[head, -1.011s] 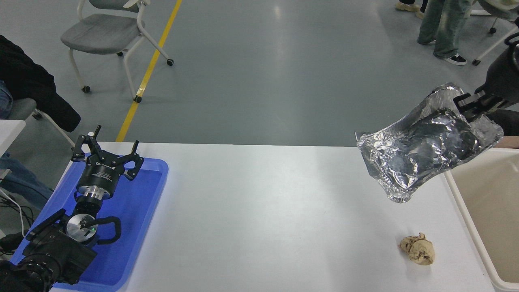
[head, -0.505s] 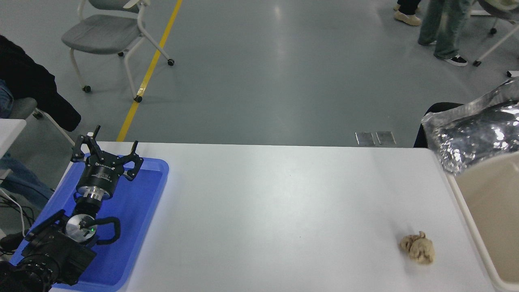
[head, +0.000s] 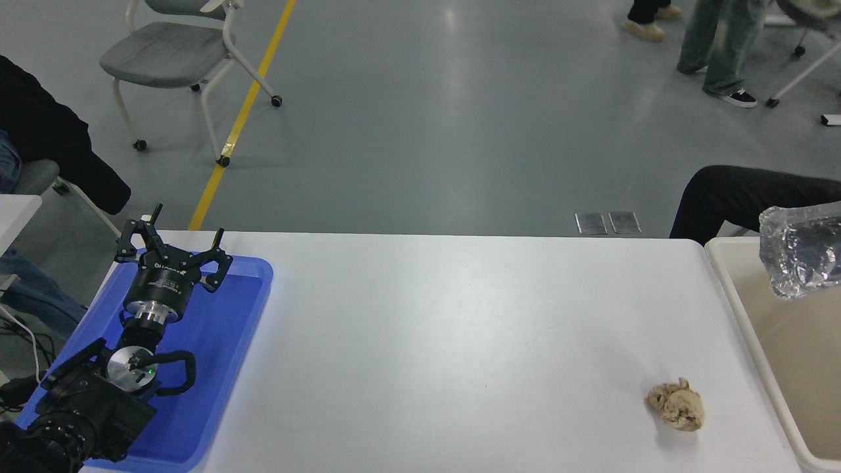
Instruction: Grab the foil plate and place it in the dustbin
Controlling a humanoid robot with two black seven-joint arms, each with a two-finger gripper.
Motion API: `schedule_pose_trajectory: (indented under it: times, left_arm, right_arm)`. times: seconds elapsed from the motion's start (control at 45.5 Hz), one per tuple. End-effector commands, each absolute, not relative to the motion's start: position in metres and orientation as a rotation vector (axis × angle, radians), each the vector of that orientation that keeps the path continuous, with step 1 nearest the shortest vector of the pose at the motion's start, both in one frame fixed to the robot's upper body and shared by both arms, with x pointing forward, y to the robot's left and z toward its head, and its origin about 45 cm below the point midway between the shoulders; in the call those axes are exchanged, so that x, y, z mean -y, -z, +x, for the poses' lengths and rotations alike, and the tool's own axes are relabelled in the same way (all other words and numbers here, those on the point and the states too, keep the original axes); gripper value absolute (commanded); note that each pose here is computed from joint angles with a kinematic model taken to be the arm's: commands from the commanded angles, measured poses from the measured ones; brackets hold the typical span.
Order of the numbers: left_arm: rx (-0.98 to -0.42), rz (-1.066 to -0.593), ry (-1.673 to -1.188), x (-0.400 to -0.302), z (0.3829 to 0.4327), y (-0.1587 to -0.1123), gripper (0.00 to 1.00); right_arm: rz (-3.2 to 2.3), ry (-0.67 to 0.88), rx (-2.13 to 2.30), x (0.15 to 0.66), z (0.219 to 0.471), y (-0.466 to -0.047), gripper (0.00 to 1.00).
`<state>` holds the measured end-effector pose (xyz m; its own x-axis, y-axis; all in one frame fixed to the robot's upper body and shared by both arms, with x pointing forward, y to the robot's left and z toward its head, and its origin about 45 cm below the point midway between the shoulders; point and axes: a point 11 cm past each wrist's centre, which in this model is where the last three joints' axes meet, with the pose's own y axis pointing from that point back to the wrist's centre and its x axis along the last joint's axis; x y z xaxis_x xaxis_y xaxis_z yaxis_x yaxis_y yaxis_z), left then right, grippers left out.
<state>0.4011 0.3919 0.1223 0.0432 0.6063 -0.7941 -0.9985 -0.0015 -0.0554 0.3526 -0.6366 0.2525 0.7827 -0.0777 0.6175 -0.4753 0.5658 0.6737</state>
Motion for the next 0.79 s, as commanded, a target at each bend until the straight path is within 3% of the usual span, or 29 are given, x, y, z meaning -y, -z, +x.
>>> schedule_pose_trajectory:
  times: [0.0, 0.33, 0.352, 0.374, 0.418, 0.659, 0.769]
  left_arm:
    - [-0.674, -0.757, -1.426, -0.3921, 0.4007, -0.1221, 1.00]
    - [-0.674, -0.756, -1.425, -0.3918, 0.4013, -0.1226, 1.00]
    - [-0.674, -0.757, -1.426, -0.3921, 0.4007, -0.1221, 1.00]
    - [-0.674, -0.757, -1.426, -0.3921, 0.4007, -0.1221, 1.00]
    - [-0.674, -0.757, -1.426, -0.3921, 0.4007, -0.1221, 1.00]
    - [-0.674, -0.756, -1.425, -0.3918, 0.4013, -0.1226, 1.00]
    - [-0.674, -0.756, -1.425, -0.3918, 0.4013, -0.1226, 1.00]
  right_arm:
    - [0.917, -0.225, 0.752, 0.649, 0.313, -0.191, 0.00]
    - [0.929, -0.222, 0.788, 0.645, 0.305, -0.173, 0.00]
    - [0.930, -0.221, 0.789, 0.645, 0.305, -0.173, 0.10]
    - [0.930, -0.222, 0.790, 0.645, 0.306, -0.174, 0.28]
    - [0.932, -0.224, 0.791, 0.645, 0.305, -0.174, 0.97]
    - [0.947, -0.222, 0.797, 0.642, 0.311, -0.177, 1.00]
    - [0.969, -0.243, 0.806, 0.634, 0.326, -0.184, 1.00]
